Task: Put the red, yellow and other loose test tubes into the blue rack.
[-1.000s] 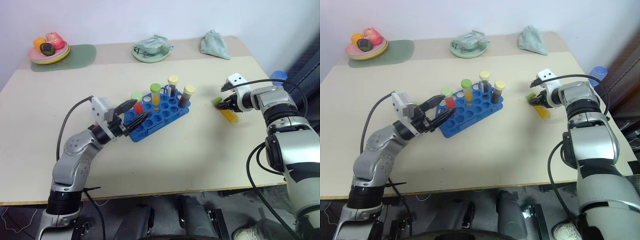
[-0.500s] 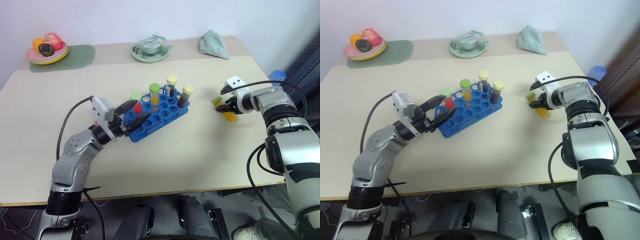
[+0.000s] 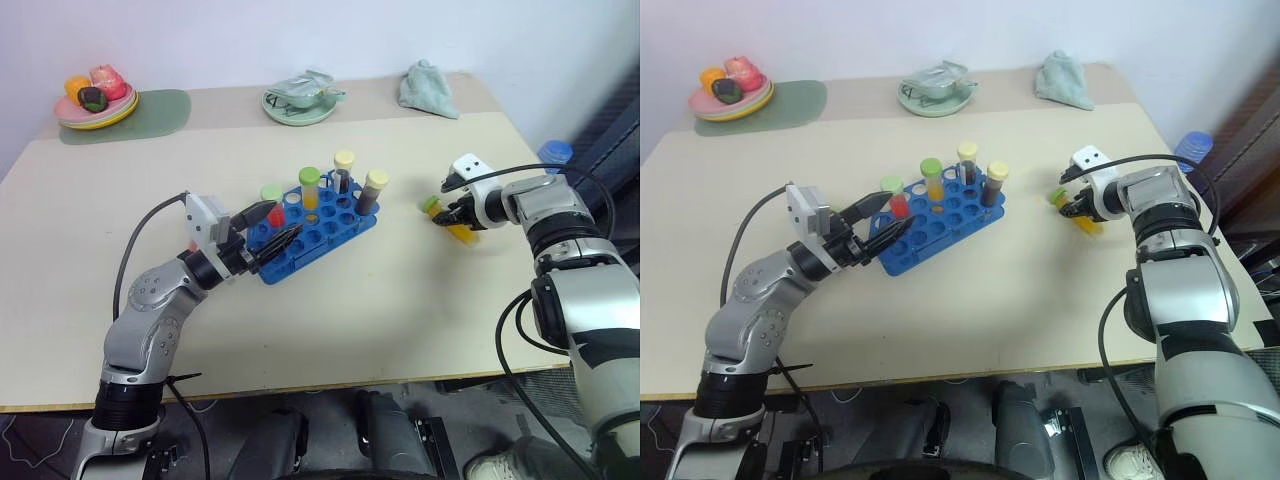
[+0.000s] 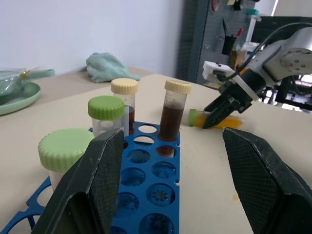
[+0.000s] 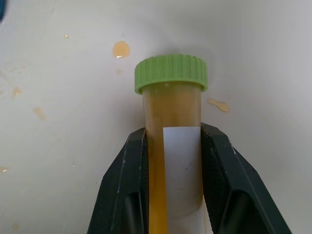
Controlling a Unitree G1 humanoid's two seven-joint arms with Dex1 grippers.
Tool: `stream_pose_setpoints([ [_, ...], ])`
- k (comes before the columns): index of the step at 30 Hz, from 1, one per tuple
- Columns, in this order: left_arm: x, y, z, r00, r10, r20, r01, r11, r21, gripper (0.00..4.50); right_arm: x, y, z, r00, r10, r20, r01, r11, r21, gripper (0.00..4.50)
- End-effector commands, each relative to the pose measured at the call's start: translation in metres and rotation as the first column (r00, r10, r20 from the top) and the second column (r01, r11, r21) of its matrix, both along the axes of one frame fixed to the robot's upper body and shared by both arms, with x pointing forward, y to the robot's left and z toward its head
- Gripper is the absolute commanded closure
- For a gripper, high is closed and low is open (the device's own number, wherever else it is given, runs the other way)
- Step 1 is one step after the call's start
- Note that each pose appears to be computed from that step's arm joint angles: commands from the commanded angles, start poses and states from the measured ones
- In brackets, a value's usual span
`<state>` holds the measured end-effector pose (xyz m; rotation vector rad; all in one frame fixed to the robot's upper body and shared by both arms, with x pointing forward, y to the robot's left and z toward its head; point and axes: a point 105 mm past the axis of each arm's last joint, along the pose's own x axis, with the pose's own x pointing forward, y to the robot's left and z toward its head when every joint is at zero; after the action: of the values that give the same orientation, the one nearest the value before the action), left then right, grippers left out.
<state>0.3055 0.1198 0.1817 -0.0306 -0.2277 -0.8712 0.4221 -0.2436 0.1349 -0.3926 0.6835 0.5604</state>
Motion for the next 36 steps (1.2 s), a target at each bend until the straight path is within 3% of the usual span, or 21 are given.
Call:
stream_pose_setpoints([
  [1,-0.004,0.006,0.010,0.998,0.022,0.052,-0.022,1.000,-0.008,1.23,-0.013,0.015,0.017,0.977,0.200,0.080,-0.201,0.980,-0.002,3.70],
  [4,-0.004,0.008,0.007,0.998,0.033,0.049,-0.033,0.999,-0.005,1.23,-0.054,0.048,0.022,0.905,0.403,0.138,-0.411,0.911,0.040,3.70],
  [7,-0.004,0.012,0.006,0.998,0.041,0.048,-0.041,0.999,-0.003,1.23,-0.094,0.086,0.025,0.852,0.488,0.190,-0.515,0.846,0.135,3.70],
  [10,-0.004,0.020,0.004,0.998,0.052,0.041,-0.052,0.999,0.010,1.23,-0.107,0.128,0.046,0.780,0.448,0.437,-0.579,0.780,0.236,3.70],
  [14,-0.006,0.038,-0.001,0.997,0.080,0.024,-0.080,0.997,0.009,1.23,-0.098,0.161,0.075,0.698,0.232,0.677,-0.587,0.726,0.357,3.70],
  [19,-0.012,0.065,-0.012,0.992,0.124,-0.003,-0.124,0.992,-0.001,1.23,-0.083,0.192,0.097,0.661,-0.033,0.749,-0.595,0.585,0.551,3.70],
  [29,-0.020,0.088,-0.018,0.981,0.194,-0.005,-0.194,0.981,-0.023,1.23,-0.063,0.211,0.084,0.650,-0.203,0.733,-0.621,0.415,0.665,3.70],
  [36,-0.024,0.092,-0.016,0.976,0.220,-0.003,-0.220,0.975,-0.033,1.23,-0.053,0.220,0.059,0.681,-0.213,0.701,-0.596,0.396,0.699,3.70],
])
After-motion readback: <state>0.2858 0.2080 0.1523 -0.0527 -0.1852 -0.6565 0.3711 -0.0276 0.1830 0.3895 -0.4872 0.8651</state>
